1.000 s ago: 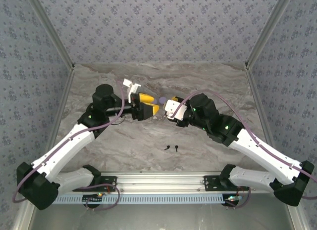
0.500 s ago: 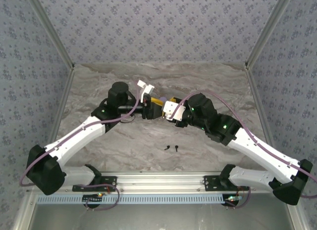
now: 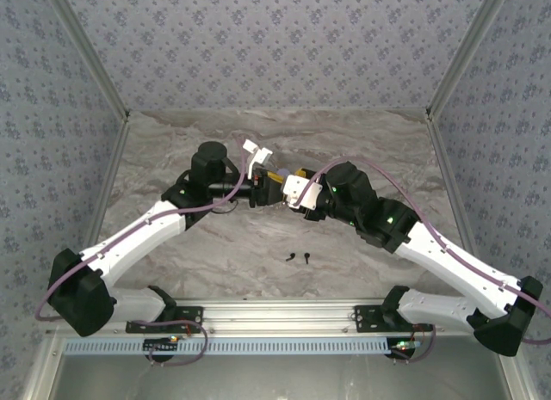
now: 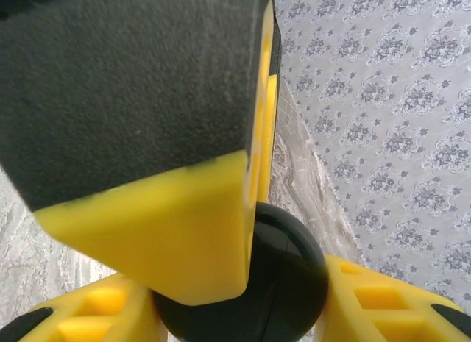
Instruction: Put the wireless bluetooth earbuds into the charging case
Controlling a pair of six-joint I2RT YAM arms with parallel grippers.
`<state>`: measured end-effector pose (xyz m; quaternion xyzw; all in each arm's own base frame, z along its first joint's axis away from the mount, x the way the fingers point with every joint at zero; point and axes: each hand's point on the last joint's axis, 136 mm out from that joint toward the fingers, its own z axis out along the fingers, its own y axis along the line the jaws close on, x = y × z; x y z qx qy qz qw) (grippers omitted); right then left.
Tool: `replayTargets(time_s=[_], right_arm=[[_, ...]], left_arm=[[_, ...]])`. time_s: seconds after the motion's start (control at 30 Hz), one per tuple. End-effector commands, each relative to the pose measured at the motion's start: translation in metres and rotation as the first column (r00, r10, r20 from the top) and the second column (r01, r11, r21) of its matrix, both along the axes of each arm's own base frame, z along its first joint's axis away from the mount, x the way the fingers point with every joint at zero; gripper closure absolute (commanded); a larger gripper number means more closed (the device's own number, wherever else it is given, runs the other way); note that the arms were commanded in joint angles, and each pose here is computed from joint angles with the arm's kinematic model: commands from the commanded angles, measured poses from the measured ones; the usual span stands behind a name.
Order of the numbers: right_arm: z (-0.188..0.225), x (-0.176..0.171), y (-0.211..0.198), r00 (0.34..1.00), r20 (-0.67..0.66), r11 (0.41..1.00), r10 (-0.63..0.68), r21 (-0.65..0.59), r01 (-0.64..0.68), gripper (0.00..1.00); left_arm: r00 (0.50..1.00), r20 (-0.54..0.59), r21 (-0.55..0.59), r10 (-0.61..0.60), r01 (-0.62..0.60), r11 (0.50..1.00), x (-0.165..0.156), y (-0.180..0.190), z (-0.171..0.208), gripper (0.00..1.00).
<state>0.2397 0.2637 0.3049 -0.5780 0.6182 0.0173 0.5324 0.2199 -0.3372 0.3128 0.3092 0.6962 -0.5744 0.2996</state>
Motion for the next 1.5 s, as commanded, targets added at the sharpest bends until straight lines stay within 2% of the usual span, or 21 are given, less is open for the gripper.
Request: replayTargets(time_s=[0.0, 0.1, 0.23, 0.33, 0.47, 0.6, 0.7, 0.73, 0.9, 1.03, 1.2, 1.47], right_arm=[[0.015, 0.008, -0.003, 0.999, 0.022, 0.999, -0.034, 0.021, 0.033, 0.52], [0.016, 0.007, -0.001, 1.0, 0.014, 0.999, -0.024, 0.027, 0.023, 0.51], [0.015, 0.007, 0.0, 1.0, 0.002, 0.999, -0.022, 0.024, 0.022, 0.49], [0.015, 0.006, -0.001, 1.0, -0.012, 0.999, -0.025, 0.028, 0.025, 0.42], [0.017, 0.004, -0.01, 0.998, -0.042, 0.998, -0.041, 0.052, 0.044, 0.31], [0.022, -0.004, -0.022, 0.995, -0.094, 0.991, -0.02, 0.126, 0.032, 0.15], [0.028, -0.015, -0.029, 0.988, -0.153, 0.971, 0.026, 0.238, 0.011, 0.02], [0.033, -0.018, -0.032, 0.984, -0.174, 0.955, 0.049, 0.296, 0.005, 0.0], [0.059, -0.024, -0.045, 0.955, -0.246, 0.82, 0.167, 0.573, 0.005, 0.0], [0.068, -0.012, -0.05, 0.923, -0.323, 0.724, 0.21, 0.686, 0.076, 0.0], [0.063, 0.003, -0.044, 0.897, -0.385, 0.702, 0.219, 0.701, 0.13, 0.0], [0.05, 0.025, -0.038, 0.88, -0.436, 0.709, 0.187, 0.68, 0.186, 0.0]], left_arm=[[0.998, 0.051, -0.032, -0.047, 0.048, 0.998, -0.008, -0.004, 0.02, 0.68], [0.997, 0.052, -0.028, -0.053, 0.054, 0.998, -0.009, -0.005, 0.019, 0.72], [0.997, 0.053, -0.023, -0.054, 0.055, 0.998, -0.009, -0.006, 0.017, 0.84], [0.997, 0.059, -0.019, -0.045, 0.046, 0.999, -0.007, -0.005, 0.016, 0.86], [0.997, 0.078, -0.016, -0.022, 0.023, 1.0, -0.004, -0.004, 0.015, 0.87], [0.991, 0.131, -0.035, 0.029, -0.025, 0.999, 0.002, -0.001, 0.018, 0.91], [0.976, 0.205, -0.086, 0.071, -0.054, 0.995, 0.006, 0.002, 0.026, 0.95], [0.969, 0.231, -0.104, 0.09, -0.068, 0.992, 0.007, 0.003, 0.028, 0.96], [0.918, 0.356, -0.197, 0.173, -0.107, 0.975, 0.011, 0.01, 0.043, 0.97], [0.883, 0.42, -0.261, 0.212, -0.106, 0.96, 0.01, 0.013, 0.05, 0.98], [0.866, 0.452, -0.283, 0.214, -0.088, 0.955, 0.004, 0.013, 0.048, 1.0], [0.863, 0.469, -0.26, 0.191, -0.072, 0.963, -0.001, 0.007, 0.044, 1.0]])
